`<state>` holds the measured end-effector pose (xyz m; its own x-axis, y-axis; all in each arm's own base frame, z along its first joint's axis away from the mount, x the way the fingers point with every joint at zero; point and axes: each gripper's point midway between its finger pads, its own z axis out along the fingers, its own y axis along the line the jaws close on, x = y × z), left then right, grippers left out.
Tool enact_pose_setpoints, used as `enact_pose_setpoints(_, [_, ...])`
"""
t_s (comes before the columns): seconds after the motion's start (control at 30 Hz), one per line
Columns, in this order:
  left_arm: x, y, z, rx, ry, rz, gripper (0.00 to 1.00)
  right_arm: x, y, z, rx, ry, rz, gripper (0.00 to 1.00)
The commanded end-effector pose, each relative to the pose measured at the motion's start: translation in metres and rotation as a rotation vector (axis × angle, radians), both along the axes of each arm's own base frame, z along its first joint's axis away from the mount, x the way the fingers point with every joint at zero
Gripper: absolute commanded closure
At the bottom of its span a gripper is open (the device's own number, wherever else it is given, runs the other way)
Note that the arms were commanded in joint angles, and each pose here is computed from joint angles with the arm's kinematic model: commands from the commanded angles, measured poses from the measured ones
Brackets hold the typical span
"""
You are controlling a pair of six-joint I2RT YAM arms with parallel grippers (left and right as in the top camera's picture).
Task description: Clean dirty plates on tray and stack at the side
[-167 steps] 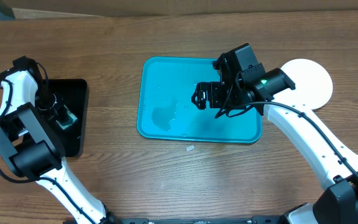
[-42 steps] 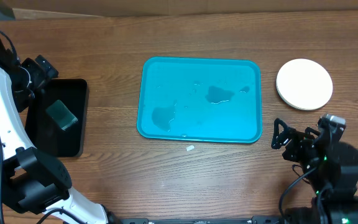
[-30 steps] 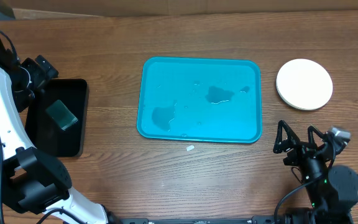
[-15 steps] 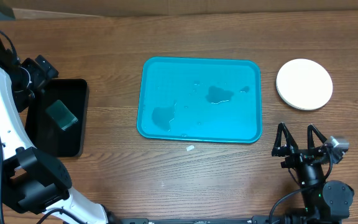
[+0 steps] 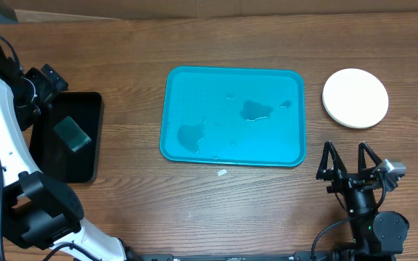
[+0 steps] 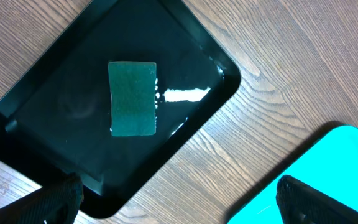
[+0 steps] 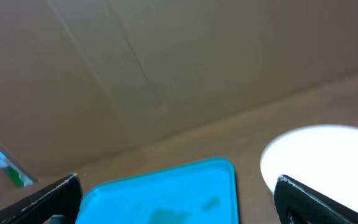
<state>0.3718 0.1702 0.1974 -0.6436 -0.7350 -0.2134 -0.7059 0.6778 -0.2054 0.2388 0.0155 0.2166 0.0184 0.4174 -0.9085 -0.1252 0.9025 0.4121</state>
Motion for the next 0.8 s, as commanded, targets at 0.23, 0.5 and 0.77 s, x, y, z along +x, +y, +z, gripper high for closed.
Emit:
enact_pose_setpoints(0.23, [0.000, -0.002, -0.005, -0.012, 0.012, -0.007, 0.00, 0.004, -0.003, -0.001, -0.010, -0.095, -0.017, 0.00])
enact_pose_setpoints(0.5, [0.000, -0.002, -0.005, -0.012, 0.012, -0.007, 0.00, 0.002, -0.002, 0.008, -0.063, -0.140, -0.021, 0.00])
enact_pose_setpoints(0.77, [0.000, -0.002, -0.005, -0.012, 0.012, -0.007, 0.00, -0.005, -0.002, 0.034, -0.066, -0.248, -0.023, 0.00])
